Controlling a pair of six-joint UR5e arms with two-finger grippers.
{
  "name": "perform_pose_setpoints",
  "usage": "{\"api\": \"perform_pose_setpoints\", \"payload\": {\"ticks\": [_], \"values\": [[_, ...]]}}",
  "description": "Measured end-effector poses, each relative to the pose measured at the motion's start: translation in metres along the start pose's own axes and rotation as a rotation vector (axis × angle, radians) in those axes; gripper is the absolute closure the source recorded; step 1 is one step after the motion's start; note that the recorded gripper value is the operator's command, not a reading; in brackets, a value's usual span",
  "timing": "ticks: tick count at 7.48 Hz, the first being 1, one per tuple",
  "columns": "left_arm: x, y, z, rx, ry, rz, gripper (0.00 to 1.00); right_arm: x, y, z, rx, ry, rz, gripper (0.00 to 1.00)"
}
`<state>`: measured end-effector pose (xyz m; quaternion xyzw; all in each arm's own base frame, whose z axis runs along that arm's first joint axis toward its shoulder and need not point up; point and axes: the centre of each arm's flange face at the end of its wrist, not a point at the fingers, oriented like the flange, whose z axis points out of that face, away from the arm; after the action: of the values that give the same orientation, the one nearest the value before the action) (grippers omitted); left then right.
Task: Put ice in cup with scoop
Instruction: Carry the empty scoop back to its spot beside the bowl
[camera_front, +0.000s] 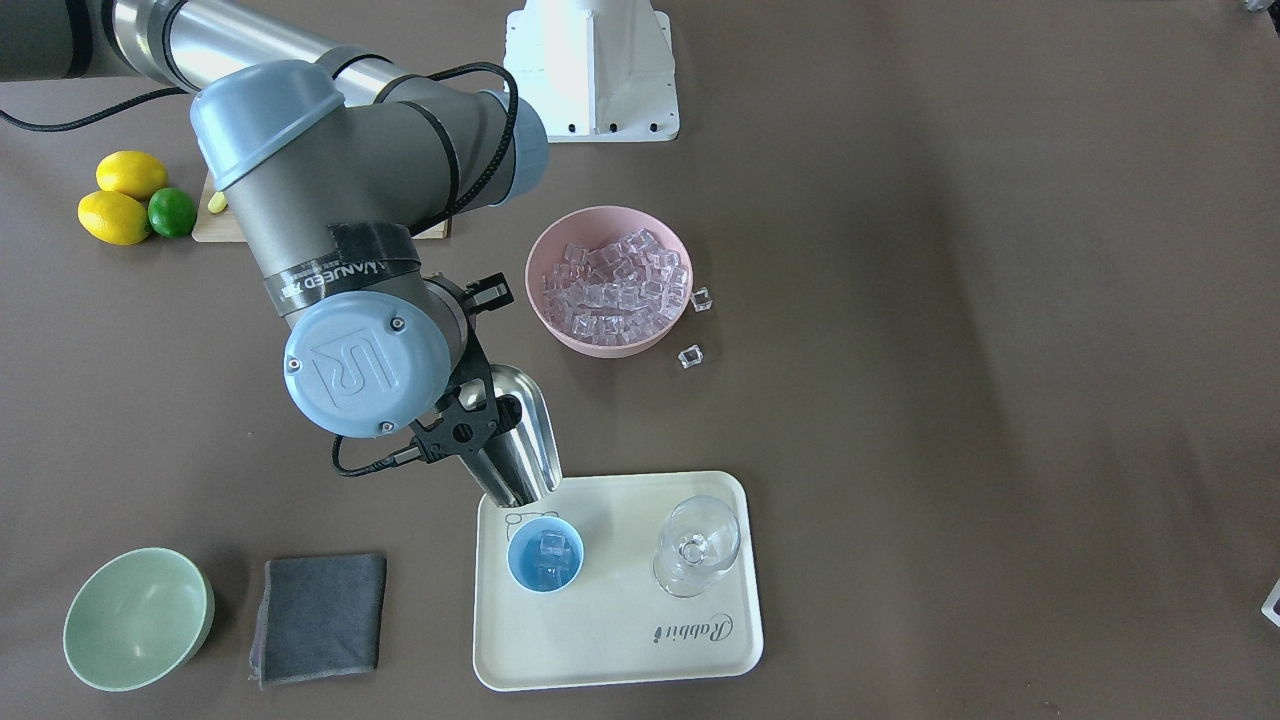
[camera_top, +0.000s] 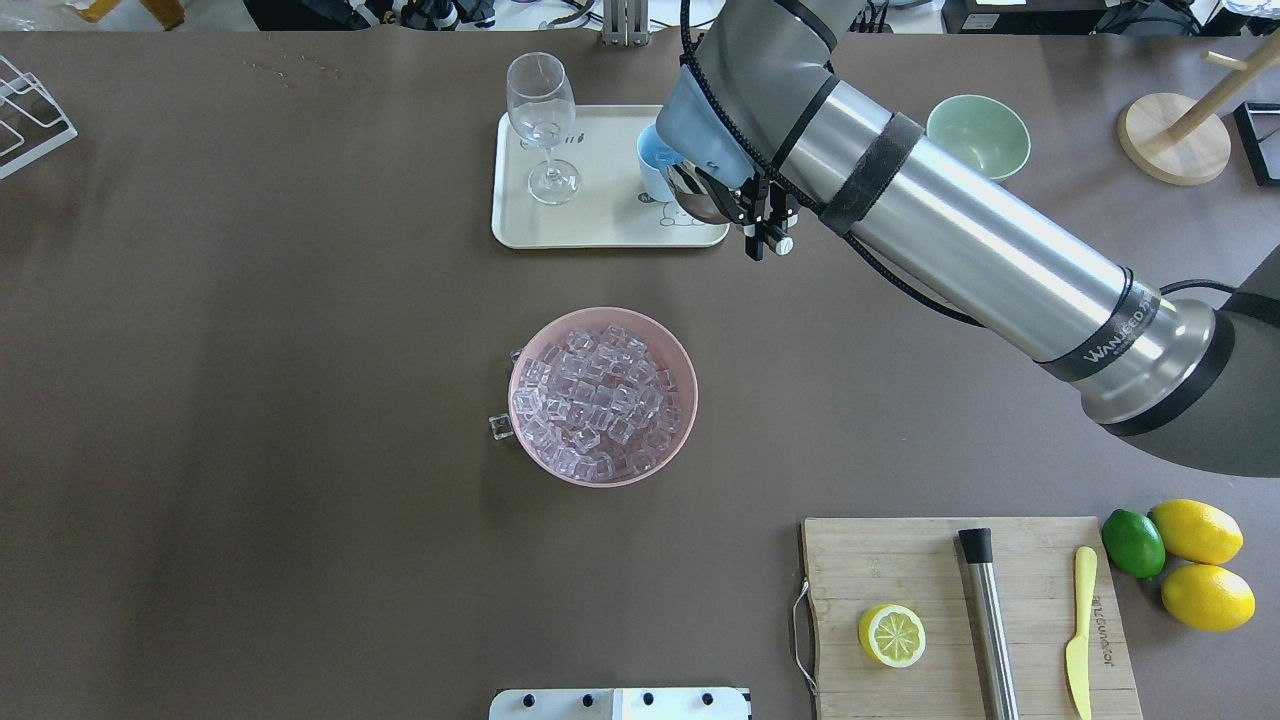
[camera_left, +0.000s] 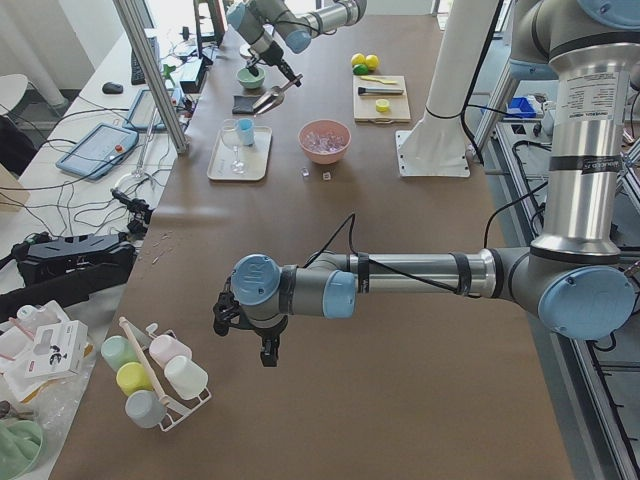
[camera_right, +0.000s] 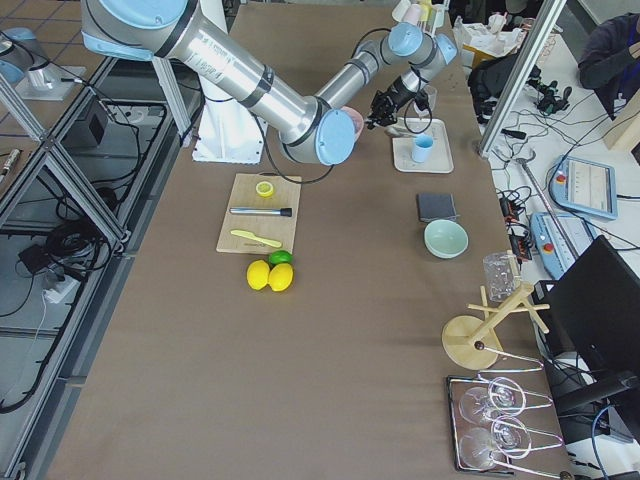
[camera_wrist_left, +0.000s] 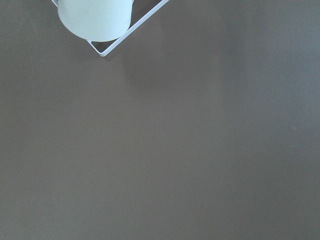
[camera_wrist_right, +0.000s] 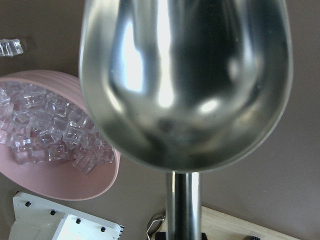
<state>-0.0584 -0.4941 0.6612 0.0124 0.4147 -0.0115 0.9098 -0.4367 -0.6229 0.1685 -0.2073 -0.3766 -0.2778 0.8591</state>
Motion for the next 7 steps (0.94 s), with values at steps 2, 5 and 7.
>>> {"api": "perform_pose_setpoints", "payload": {"ticks": [2, 5, 7], "values": [[0.002, 0.002, -0.003, 0.002, 0.087, -0.013, 0.02, 0.019, 0.032, 0.014, 0.029, -0.003, -0.036, 1.00], [-0.005, -0.003, -0.007, 0.014, -0.009, -0.007, 0.02, 0.091, 0.139, 0.063, 0.136, 0.004, -0.122, 1.00], [-0.001, -0.010, -0.008, 0.015, -0.036, -0.001, 0.02, 0.107, 0.203, 0.072, 0.222, 0.033, 0.105, 1.00]]}}
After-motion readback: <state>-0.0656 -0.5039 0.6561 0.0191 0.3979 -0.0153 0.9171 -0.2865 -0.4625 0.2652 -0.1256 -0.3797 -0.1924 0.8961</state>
